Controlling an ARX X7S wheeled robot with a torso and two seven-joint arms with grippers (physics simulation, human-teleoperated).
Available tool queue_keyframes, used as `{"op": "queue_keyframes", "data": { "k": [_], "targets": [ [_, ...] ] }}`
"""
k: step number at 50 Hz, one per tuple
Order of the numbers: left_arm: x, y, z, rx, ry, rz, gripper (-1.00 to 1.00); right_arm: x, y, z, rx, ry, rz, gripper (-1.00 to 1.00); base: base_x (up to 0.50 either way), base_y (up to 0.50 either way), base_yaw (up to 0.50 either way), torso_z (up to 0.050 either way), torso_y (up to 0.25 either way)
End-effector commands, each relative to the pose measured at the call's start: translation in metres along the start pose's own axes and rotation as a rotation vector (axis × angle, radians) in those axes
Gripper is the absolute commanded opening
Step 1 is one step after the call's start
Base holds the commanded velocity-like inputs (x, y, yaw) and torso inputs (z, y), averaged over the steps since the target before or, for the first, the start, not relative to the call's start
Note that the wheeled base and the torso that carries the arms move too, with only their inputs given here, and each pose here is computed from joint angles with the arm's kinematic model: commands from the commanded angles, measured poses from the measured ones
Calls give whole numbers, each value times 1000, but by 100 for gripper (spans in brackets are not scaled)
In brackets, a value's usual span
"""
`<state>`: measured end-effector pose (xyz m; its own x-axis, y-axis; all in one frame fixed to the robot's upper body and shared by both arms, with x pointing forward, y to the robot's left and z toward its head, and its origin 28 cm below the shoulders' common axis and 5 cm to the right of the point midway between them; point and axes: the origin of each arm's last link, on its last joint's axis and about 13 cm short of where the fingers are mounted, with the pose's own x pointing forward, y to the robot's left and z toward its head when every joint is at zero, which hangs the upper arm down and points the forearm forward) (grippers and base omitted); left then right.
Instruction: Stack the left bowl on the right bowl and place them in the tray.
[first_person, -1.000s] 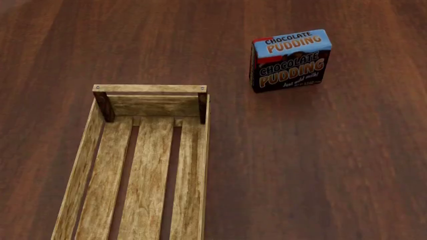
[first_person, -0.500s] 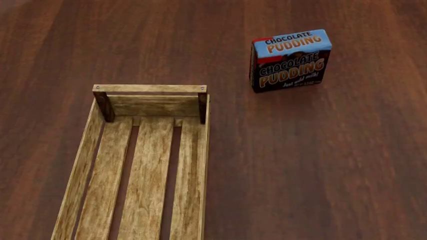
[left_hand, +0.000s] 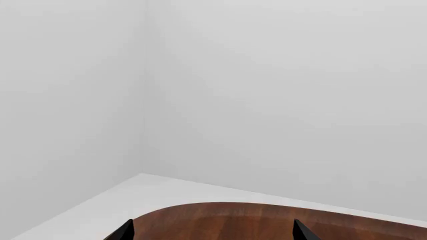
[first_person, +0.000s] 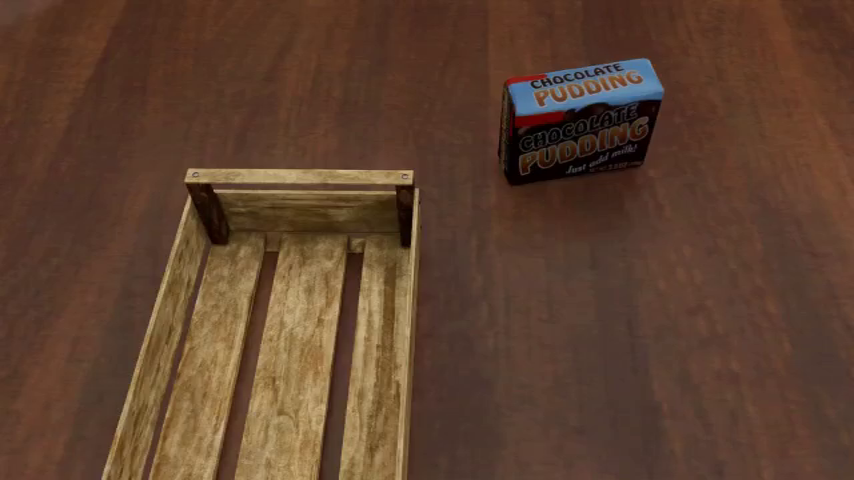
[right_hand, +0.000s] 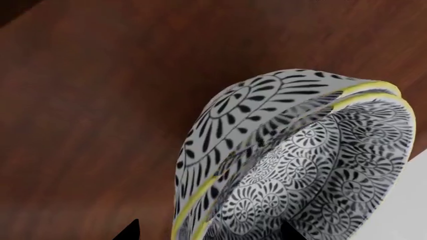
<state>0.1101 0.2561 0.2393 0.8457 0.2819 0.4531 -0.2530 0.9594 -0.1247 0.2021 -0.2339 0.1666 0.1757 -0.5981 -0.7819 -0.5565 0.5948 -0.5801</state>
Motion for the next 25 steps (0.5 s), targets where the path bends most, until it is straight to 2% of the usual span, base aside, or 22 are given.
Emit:
{"op": "queue_keyframes", "data": {
  "k": [1, 17, 18, 25],
  "targets": [
    [1, 0, 1, 4, 0, 0, 100, 11, 6, 4, 1, 3, 15, 100, 0, 0, 0, 0, 0],
    [3, 0, 1, 11, 8, -3, 100, 27, 14, 10, 9, 13, 39, 100, 0, 0, 0, 0, 0],
    [3, 0, 1, 11, 9, -3, 100, 28, 15, 10, 3, 15, 39, -100, 0, 0, 0, 0, 0],
    [3, 0, 1, 9, 10, -4, 100, 23, 11, 5, -3, 24, 28, -100, 0, 0, 0, 0, 0]
  ]
}}
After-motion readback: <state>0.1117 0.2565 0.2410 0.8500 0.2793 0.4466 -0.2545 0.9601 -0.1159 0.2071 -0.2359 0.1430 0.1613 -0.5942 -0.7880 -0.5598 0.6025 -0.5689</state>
